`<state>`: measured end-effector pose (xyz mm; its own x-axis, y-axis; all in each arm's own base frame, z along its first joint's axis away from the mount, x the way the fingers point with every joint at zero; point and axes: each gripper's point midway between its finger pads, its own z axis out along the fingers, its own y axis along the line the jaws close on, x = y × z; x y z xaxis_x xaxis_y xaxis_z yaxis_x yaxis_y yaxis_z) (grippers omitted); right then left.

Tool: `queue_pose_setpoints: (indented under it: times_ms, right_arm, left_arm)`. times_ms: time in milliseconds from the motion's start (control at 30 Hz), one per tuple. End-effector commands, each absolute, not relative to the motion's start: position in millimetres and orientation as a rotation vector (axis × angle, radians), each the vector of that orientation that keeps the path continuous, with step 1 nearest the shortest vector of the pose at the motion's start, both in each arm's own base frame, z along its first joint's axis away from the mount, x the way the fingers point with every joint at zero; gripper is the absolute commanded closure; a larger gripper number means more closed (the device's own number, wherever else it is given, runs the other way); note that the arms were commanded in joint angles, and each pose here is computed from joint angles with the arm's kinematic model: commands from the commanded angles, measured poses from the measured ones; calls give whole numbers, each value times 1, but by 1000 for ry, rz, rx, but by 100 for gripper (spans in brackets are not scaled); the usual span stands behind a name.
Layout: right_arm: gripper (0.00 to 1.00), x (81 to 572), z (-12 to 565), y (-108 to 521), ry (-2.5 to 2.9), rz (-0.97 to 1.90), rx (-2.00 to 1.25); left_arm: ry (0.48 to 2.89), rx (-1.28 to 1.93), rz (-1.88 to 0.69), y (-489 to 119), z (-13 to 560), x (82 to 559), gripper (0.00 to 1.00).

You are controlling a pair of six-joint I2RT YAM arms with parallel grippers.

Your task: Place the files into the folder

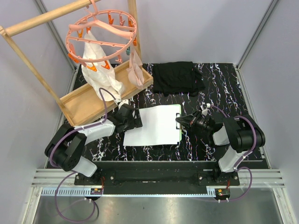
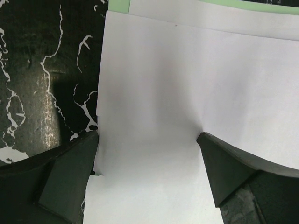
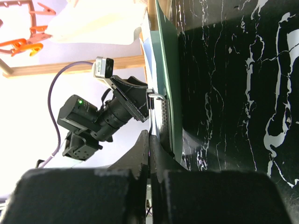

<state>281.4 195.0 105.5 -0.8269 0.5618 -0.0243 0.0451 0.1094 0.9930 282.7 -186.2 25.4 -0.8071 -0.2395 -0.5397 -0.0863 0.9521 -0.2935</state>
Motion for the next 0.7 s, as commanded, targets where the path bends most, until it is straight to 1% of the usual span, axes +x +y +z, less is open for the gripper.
queue_pose_setpoints:
  times_ms: [0, 367, 467, 667]
  right_arm:
    - [100, 280, 140, 201, 1871, 1842, 443]
    - [100, 280, 153, 201, 1822, 1885, 425]
    - [100, 280, 147, 201, 1839, 1875, 431]
    - [100, 280, 113, 201, 1945, 1779, 440]
  left_arm:
    - [2607, -243, -375, -195, -2, 263, 1]
    - [2591, -195, -376, -202, 1, 274, 1]
    - [2596, -163, -384, -209, 2, 271, 1]
    - [2556, -132, -454, -224, 26, 270, 1]
